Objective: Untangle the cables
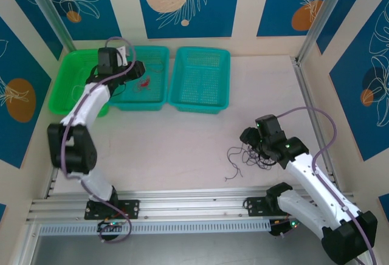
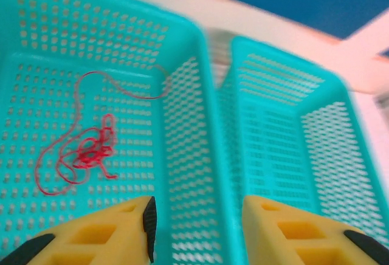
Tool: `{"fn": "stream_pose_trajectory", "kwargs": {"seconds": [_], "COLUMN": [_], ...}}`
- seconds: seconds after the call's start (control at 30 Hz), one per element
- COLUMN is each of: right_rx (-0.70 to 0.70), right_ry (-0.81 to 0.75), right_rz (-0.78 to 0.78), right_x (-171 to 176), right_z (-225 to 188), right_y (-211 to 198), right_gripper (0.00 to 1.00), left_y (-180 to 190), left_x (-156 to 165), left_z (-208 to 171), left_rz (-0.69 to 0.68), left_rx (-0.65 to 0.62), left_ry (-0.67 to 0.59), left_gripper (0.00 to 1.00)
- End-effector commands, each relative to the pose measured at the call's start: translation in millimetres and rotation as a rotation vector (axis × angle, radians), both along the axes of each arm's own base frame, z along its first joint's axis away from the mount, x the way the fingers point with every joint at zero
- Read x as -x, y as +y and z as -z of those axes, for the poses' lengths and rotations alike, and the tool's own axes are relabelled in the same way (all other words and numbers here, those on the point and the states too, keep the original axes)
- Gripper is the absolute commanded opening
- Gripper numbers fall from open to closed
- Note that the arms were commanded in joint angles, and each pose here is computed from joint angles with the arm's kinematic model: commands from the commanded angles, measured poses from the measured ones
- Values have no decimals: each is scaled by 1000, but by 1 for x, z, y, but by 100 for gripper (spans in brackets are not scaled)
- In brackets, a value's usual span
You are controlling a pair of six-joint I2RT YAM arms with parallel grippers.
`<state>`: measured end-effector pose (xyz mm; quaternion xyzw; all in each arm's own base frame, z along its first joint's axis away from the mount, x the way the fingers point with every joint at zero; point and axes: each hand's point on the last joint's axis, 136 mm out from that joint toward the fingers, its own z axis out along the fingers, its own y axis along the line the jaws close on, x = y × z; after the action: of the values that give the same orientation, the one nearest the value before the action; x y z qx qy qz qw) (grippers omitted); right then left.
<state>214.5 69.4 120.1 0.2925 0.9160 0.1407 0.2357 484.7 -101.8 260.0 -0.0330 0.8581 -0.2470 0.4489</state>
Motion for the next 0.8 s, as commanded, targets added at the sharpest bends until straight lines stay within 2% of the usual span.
{"fn": "stream_pose_trajectory", "kwargs": {"seconds": [0.0,0.13,0.23,0.3,0.37,0.47,0.53,0.6,0.67,0.77], "right_rx": [43,17,3,-17,-45,-61,-76,-157,-242,-333], "right_ry": [149,265,320,357,394,416,403,378,346,313], "right_rz": [78,83,47,13,-17,-56,-90,-94,-76,-54], "right_x": [16,15,8,5,3,1,-3,-9,-14,-23], "right_z": [33,62,78,88,99,107,103,94,88,78], "right_y": [-22,-26,-20,-13,-5,6,16,33,52,84], "right_gripper": [69,69,68,64,52,18,9,4,3,3], "left_y": [-46,-101,-140,-161,-179,-198,-205,-209,-209,-200], "left_x": [51,125,177,207,235,267,282,292,296,291], "left_z": [-53,-55,-39,-23,0,34,53,68,83,112], "left_rz": [154,331,479,570,649,722,745,753,742,657], "left_rx": [57,20,-5,-4,-3,-14,-18,-15,-27,-71], "left_ry": [-165,-226,-251,-245,-214,-144,-102,-64,-17,97], "left_gripper": [43,44,44,45,46,46,46,47,49,56]}}
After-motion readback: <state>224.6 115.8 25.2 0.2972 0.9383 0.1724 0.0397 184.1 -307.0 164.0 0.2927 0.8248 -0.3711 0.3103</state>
